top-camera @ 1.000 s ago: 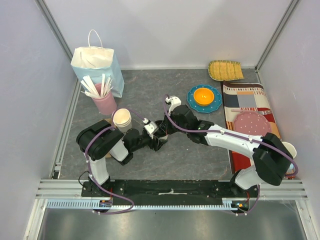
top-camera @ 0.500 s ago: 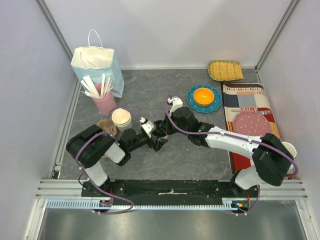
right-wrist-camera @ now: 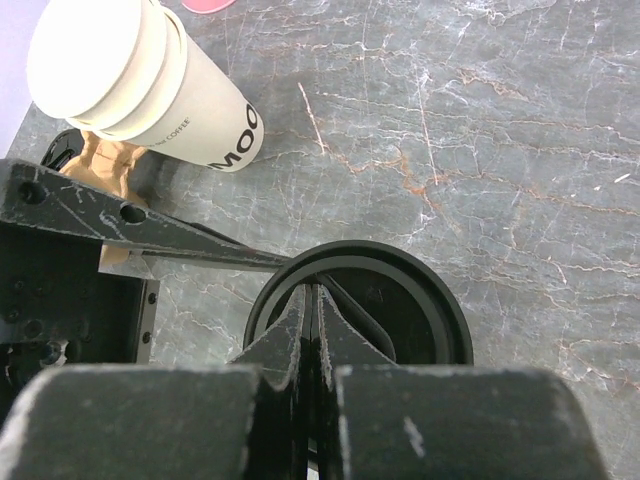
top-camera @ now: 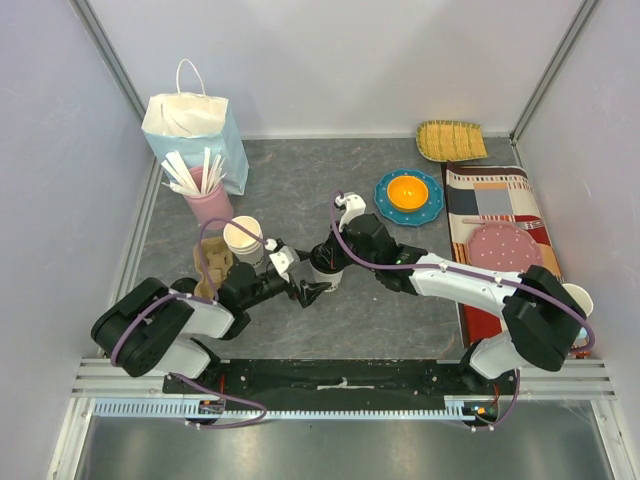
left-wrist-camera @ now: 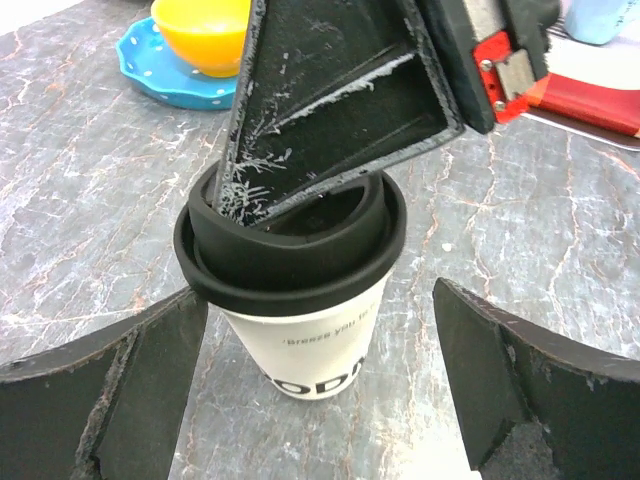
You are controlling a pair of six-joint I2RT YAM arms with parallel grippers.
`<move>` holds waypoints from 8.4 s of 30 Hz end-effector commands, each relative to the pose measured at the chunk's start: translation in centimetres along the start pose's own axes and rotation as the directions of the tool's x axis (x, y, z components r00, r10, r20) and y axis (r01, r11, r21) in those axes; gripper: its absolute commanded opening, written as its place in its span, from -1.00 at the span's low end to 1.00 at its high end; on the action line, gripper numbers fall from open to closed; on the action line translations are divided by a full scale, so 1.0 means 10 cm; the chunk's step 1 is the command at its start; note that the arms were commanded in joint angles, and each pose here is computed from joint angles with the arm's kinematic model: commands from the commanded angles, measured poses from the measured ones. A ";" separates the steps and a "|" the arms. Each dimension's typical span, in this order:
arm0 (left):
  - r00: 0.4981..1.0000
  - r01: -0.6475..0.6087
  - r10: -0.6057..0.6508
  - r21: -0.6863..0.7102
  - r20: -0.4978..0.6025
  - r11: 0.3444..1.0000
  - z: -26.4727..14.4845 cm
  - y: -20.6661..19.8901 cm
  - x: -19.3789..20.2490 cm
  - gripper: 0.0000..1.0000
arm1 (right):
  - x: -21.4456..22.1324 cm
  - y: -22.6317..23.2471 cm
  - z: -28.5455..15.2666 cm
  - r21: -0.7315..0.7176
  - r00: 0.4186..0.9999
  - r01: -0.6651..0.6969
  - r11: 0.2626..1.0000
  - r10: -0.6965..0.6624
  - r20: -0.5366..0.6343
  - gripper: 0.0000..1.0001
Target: Pack the takeout coffee
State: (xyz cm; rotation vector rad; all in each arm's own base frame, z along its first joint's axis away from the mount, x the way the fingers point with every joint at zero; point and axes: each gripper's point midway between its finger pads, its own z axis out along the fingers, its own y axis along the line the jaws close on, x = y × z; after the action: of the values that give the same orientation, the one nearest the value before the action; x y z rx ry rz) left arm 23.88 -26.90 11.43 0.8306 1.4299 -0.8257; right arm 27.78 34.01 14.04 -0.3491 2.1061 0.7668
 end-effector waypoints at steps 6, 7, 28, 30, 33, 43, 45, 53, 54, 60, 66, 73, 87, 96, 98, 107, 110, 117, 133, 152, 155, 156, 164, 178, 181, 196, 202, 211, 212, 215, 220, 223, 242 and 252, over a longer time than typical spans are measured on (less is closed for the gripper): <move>0.996 -0.039 0.029 0.125 0.079 0.991 -0.01 -0.21 -0.34 0.92 | 0.62 -0.42 -0.01 0.133 0.980 0.066 0.989 -0.039 -0.195 -1.00; 0.998 -0.033 0.026 0.113 0.063 0.993 0.00 -0.18 -0.31 0.92 | 0.60 -0.42 -0.02 0.132 0.981 0.064 0.989 -0.038 -0.191 -1.00; 0.967 -0.254 0.254 -0.003 0.017 0.967 -0.02 0.22 -0.57 0.99 | 0.66 -0.35 -0.14 0.103 0.987 0.076 0.992 -0.060 -0.146 -1.00; 0.977 -0.210 0.211 0.024 -0.011 0.977 -0.03 0.23 -0.55 0.99 | 0.67 -0.36 -0.14 0.104 0.988 0.070 0.992 -0.055 -0.143 -1.00; 0.990 -0.124 0.129 0.088 -0.054 0.988 0.03 0.20 -0.72 0.98 | 0.70 -0.37 -0.15 0.100 0.990 0.056 0.993 -0.042 -0.136 -1.00; 0.971 0.080 -0.013 0.279 -0.237 0.957 -0.01 -0.12 -1.10 -0.41 | 0.65 -0.33 -0.15 0.082 0.994 0.043 0.996 -0.035 -0.106 -1.00; 0.962 0.135 -0.072 0.231 -0.264 0.963 0.02 -0.07 -1.15 -0.95 | 0.64 -0.32 -0.16 0.078 0.994 0.038 0.996 -0.030 -0.103 -1.00; 0.920 0.191 -0.139 0.111 -0.366 0.975 0.01 0.08 -0.75 -0.96 | 0.61 -0.31 -0.18 0.075 0.996 0.031 0.997 -0.025 -0.089 -1.00; 0.916 0.202 -0.153 0.095 -0.371 0.975 0.01 0.10 -0.74 -0.95 | 0.61 -0.31 -0.19 0.074 0.996 0.030 0.997 -0.024 -0.088 -1.00; 0.880 0.265 -0.221 0.049 -0.420 0.963 0.00 0.10 -0.45 -0.96 | 0.61 -0.30 -0.20 0.067 0.997 0.021 0.998 -0.015 -0.079 -1.00; 0.776 0.362 -0.289 0.021 -0.560 0.932 -0.04 0.01 0.17 -0.96 | 0.62 -0.30 -0.19 0.064 0.997 0.011 0.998 -0.006 -0.076 -1.00; 0.851 0.293 -0.244 0.035 -0.465 0.955 0.00 0.09 -0.14 -0.96 | 0.58 -0.30 -0.22 0.064 0.999 -0.001 0.998 0.004 -0.054 -1.00; 0.906 0.226 -0.180 0.080 -0.383 0.971 0.33 0.16 -0.70 -0.95 | 0.24 -0.16 -0.30 0.041 1.000 0.002 0.999 -0.002 0.004 -1.00; 0.890 0.239 -0.196 0.057 -0.411 0.969 0.41 0.20 -0.56 -0.95 | 0.05 -0.18 -0.38 0.062 0.999 0.015 0.998 -0.017 0.041 -1.00; 0.897 0.232 -0.190 0.060 -0.400 0.971 0.42 0.20 -0.60 -0.96 | -0.04 -0.16 -0.41 0.069 0.998 0.025 0.997 -0.028 0.054 -1.00; 0.899 0.224 -0.181 0.065 -0.399 0.972 0.43 0.21 -0.61 -0.95 | -0.22 -0.17 -0.48 0.094 0.995 0.058 0.994 -0.065 0.075 -1.00; 0.902 0.218 -0.175 0.067 -0.394 0.974 0.45 0.21 -0.63 -0.96 | -0.31 -0.18 -0.53 0.103 0.993 0.052 0.993 -0.063 0.102 -1.00; 0.919 0.190 -0.132 0.123 -0.370 0.974 0.53 -0.02 -0.88 -0.96 | -0.69 -0.19 -0.87 0.161 0.981 0.078 0.984 -0.105 0.166 -1.00; 0.819 0.285 -0.202 0.075 -0.538 0.956 0.52 -0.04 -0.06 -0.95 | 0.40 -0.69 -0.54 0.143 0.998 -0.051 0.988 0.054 -0.018 -1.00; 0.924 0.176 -0.131 0.097 -0.358 0.980 0.55 0.09 -0.94 -0.95 | -0.33 -0.36 -0.60 0.098 0.998 0.042 0.994 -0.047 0.051 -1.00; 0.921 0.176 -0.137 0.078 -0.364 0.981 0.51 0.17 -0.91 -0.96 | -0.06 -0.47 -0.52 0.110 1.000 0.026 0.994 -0.027 0.002 -1.00; 0.922 0.172 -0.134 0.072 -0.363 0.982 0.50 0.19 -0.92 -0.96 | 0.03 -0.50 -0.50 0.111 1.000 0.023 0.994 -0.021 -0.014 -1.00; 0.926 0.121 -0.085 0.076 -0.367 0.990 0.34 0.32 -1.23 -0.95 | -0.05 -0.44 -0.51 0.089 1.000 0.023 0.996 -0.022 -0.008 -1.00; 0.888 -0.005 -0.009 -0.030 -0.460 1.000 -0.21 0.70 -1.76 -0.43 | -0.81 -0.10 -0.72 0.041 0.981 0.159 0.986 -0.163 0.106 -0.21; 0.873 -0.037 -0.012 -0.090 -0.487 0.995 -0.39 0.86 -1.83 0.00 | -0.86 -0.11 -0.71 0.045 0.979 0.172 0.984 -0.176 0.106 0.15; 0.814 -0.070 -0.263 -0.538 -0.518 0.840 -1.52 1.58 -1.72 0.56 | -1.22 -0.36 -0.51 0.061 0.979 0.158 0.986 -0.164 0.121 0.96; 0.824 -0.043 -0.370 -0.698 -0.429 0.715 -2.02 1.77 -1.72 0.55 | -1.38 -0.38 -0.45 0.057 0.979 0.144 0.988 -0.151 0.137 0.96; 0.909 0.051 -0.395 -0.904 -0.134 0.424 -2.48 2.69 -2.52 0.37 | -1.39 -0.41 -0.30 0.040 0.976 0.186 0.982 -0.189 0.110 0.96; 0.910 0.080 -0.403 -0.915 -0.094 0.394 -2.54 2.79 -2.58 0.33 | -1.41 -0.40 -0.29 0.034 0.976 0.186 0.982 -0.189 0.110 0.96; 0.905 0.172 -0.425 -0.927 0.014 0.334 -2.62 3.15 -2.70 0.26 | -1.40 -0.41 -0.22 0.031 0.975 0.190 0.981 -0.193 0.108 0.96; 0.893 0.225 -0.449 -0.905 0.042 0.362 -2.46 3.51 -2.72 0.25 | -1.42 -0.45 -0.16 0.045 0.973 0.190 0.981 -0.194 0.123 0.96; 0.894 0.213 -0.445 -0.919 0.047 0.331 -2.49 3.75 -2.66 0.25 | -1.41 -0.45 -0.12 0.040 0.972 0.197 0.980 -0.201 0.125 0.96; 0.944 0.099 -0.327 -0.975 0.029 0.197 -2.23 4.76 -2.46 0.12 | -1.10 -0.46 0.37 -0.053 0.978 0.208 0.977 -0.208 -0.004 0.96; 0.972 0.088 -0.233 -0.885 -0.025 0.458 -2.09 4.27 -3.00 0.13 | -0.95 -0.42 0.35 -0.104 0.977 0.204 0.973 -0.209 -0.040 0.96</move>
State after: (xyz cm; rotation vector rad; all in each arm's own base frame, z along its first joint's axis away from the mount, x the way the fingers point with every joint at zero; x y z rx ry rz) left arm 53.63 15.14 34.15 -0.2904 1.9512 0.0194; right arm 37.59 32.10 16.58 -0.6067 2.1010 0.7035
